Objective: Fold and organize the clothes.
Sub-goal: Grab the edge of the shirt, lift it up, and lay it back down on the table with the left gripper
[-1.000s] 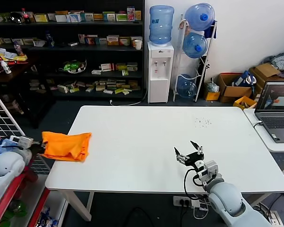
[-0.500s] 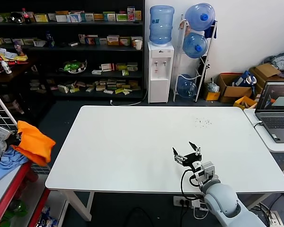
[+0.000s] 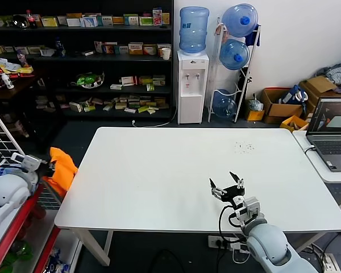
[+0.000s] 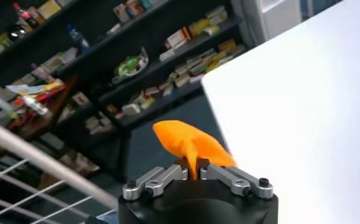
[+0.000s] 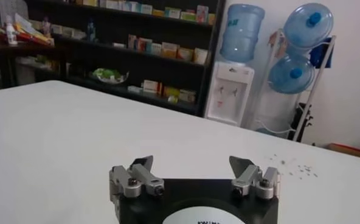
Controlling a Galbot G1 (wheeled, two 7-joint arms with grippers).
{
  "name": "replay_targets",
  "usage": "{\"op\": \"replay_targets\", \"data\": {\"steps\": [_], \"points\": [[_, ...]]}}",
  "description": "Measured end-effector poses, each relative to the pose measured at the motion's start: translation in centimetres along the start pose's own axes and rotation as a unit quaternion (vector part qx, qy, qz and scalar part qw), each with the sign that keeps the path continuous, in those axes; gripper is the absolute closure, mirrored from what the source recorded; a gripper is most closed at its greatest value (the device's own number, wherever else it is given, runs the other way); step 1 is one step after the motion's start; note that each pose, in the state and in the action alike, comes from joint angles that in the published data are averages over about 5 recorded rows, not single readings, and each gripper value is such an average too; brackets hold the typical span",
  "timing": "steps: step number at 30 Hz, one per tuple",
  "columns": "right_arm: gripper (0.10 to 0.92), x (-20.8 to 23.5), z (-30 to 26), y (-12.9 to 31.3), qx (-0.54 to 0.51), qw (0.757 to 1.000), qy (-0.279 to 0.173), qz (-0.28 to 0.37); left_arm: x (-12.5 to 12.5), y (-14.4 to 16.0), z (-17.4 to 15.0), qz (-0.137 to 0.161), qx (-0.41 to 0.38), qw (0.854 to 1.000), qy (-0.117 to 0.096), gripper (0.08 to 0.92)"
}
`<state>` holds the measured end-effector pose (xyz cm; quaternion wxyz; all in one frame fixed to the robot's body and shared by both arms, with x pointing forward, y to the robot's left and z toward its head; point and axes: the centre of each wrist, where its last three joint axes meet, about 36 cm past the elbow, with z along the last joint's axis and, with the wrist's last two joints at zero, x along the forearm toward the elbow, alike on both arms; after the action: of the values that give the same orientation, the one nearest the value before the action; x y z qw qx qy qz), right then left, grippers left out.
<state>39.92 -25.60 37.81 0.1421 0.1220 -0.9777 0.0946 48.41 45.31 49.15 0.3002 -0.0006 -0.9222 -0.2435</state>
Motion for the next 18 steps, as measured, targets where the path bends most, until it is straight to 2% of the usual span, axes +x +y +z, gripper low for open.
{"op": "replay_targets", "data": {"steps": [10, 18], "points": [[0.200, 0.0, 0.5, -0.1, 0.002, 1.000, 0.001, 0.010, 1.8, -6.5, -2.2, 0.059, 0.056, 0.996, -0.022, 0.843], [0.200, 0.2, 1.0, -0.5, 0.007, 1.000, 0.006, 0.014, 3.2, -12.1, -2.6, 0.106, 0.101, 0.989, -0.029, 0.843]]}}
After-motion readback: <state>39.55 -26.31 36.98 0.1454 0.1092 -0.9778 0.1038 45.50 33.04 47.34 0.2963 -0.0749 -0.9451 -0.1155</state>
